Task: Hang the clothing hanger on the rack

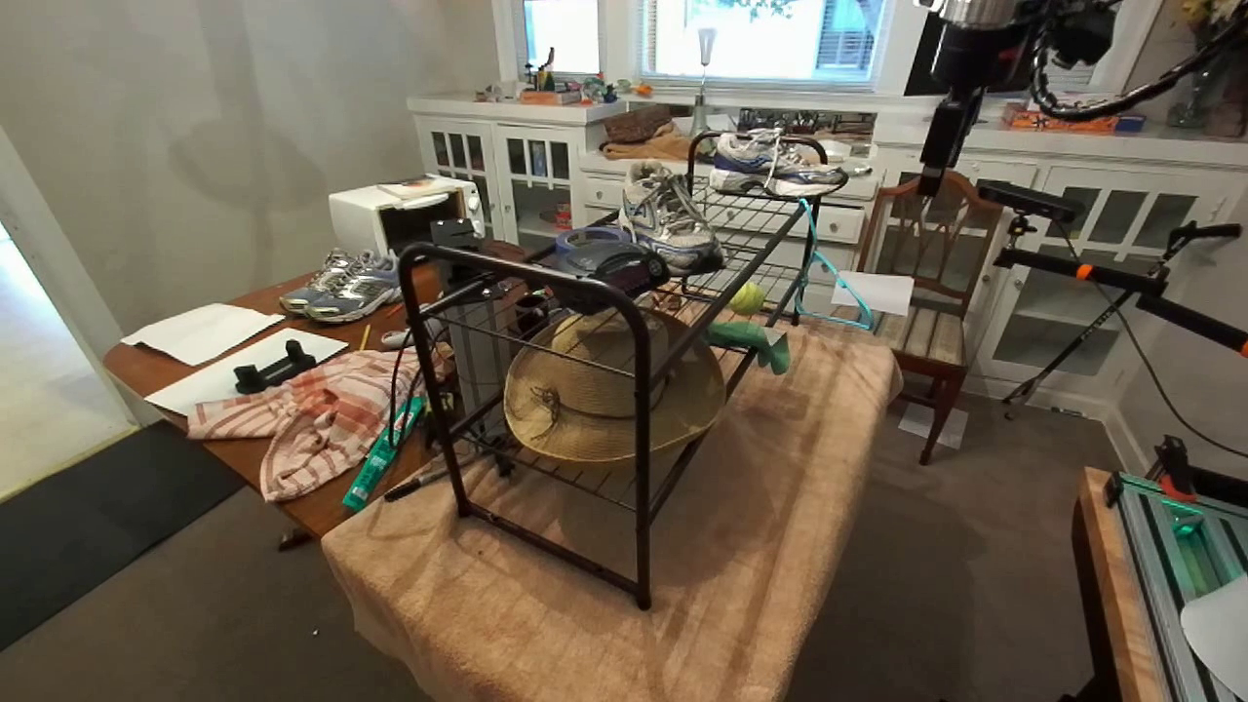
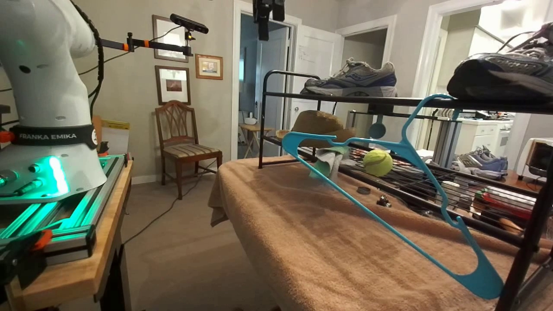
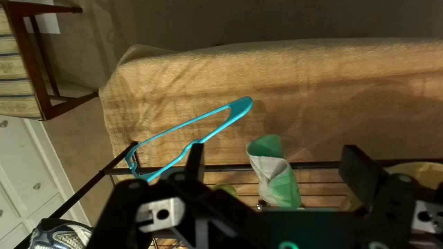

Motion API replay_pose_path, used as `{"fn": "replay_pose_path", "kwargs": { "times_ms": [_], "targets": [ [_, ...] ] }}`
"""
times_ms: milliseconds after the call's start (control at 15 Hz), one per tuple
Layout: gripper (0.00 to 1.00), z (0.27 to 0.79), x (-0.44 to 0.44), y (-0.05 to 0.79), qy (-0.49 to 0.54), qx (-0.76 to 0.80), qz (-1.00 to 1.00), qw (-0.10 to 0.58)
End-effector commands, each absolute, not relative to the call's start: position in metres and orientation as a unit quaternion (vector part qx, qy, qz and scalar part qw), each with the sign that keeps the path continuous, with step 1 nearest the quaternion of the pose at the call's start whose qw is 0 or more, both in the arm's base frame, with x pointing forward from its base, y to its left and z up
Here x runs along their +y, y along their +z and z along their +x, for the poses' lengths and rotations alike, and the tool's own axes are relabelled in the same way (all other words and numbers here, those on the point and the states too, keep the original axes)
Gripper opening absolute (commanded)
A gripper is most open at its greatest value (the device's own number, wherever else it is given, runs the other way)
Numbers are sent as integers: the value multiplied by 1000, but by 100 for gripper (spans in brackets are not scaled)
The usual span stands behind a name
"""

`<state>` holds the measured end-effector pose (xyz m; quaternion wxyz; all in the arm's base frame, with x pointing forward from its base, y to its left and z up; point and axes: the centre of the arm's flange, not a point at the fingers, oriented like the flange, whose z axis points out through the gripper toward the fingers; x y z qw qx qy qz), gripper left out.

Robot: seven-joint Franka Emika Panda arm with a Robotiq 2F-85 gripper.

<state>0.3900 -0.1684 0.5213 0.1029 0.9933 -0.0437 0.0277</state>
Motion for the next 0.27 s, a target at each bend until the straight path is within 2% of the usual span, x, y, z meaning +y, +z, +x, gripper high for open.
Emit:
{"fn": "replay_pose_path", "kwargs": {
  "times_ms": [0, 200],
  "targets": [
    [100, 384, -169, 531, 41, -53, 994, 91],
    [100, 380, -169, 539, 51, -56, 993, 90]
  ]
}}
